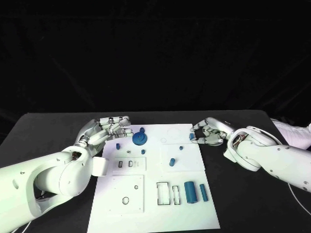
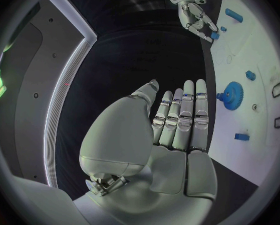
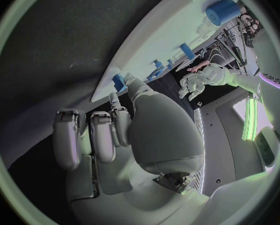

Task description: Assemble the parts on the task board

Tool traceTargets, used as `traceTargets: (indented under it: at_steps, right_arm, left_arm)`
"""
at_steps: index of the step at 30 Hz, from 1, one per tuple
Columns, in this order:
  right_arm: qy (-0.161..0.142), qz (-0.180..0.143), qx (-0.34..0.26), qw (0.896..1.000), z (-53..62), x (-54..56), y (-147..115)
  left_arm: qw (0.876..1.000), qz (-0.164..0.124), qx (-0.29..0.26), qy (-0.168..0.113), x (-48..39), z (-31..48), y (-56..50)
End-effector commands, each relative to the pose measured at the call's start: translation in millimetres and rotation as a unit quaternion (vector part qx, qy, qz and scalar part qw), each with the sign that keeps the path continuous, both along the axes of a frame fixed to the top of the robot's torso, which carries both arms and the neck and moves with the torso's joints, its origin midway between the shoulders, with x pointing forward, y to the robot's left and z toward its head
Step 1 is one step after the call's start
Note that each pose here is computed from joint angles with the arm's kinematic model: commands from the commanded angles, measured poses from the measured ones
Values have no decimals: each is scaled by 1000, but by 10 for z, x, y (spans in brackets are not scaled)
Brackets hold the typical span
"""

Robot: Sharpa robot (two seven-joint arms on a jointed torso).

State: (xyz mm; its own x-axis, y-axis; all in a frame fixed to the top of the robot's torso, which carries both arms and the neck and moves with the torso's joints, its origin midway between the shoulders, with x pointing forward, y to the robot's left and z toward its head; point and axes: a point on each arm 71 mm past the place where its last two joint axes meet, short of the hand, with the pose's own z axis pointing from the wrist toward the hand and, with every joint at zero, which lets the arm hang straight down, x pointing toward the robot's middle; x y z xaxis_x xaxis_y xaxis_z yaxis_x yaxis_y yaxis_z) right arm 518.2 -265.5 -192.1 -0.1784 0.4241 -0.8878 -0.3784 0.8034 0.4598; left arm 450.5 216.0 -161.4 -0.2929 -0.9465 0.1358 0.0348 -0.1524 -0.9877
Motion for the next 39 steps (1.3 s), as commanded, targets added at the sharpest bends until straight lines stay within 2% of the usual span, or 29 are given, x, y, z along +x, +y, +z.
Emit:
traceTargets:
  at_steps: [1, 27, 39]
  right_arm:
    - [-2, -2, -8, 1000, -13, 7, 11]
    - [10, 0, -19, 1000, -70, 48, 89]
    - [-24, -10, -2, 1000, 5, 32, 119]
  left_arm:
    - [1000, -11, -6, -4, -5, 10, -25]
    - [1000, -12, -6, -3, -11, 11, -29]
    - [1000, -10, -6, -3, -14, 12, -17]
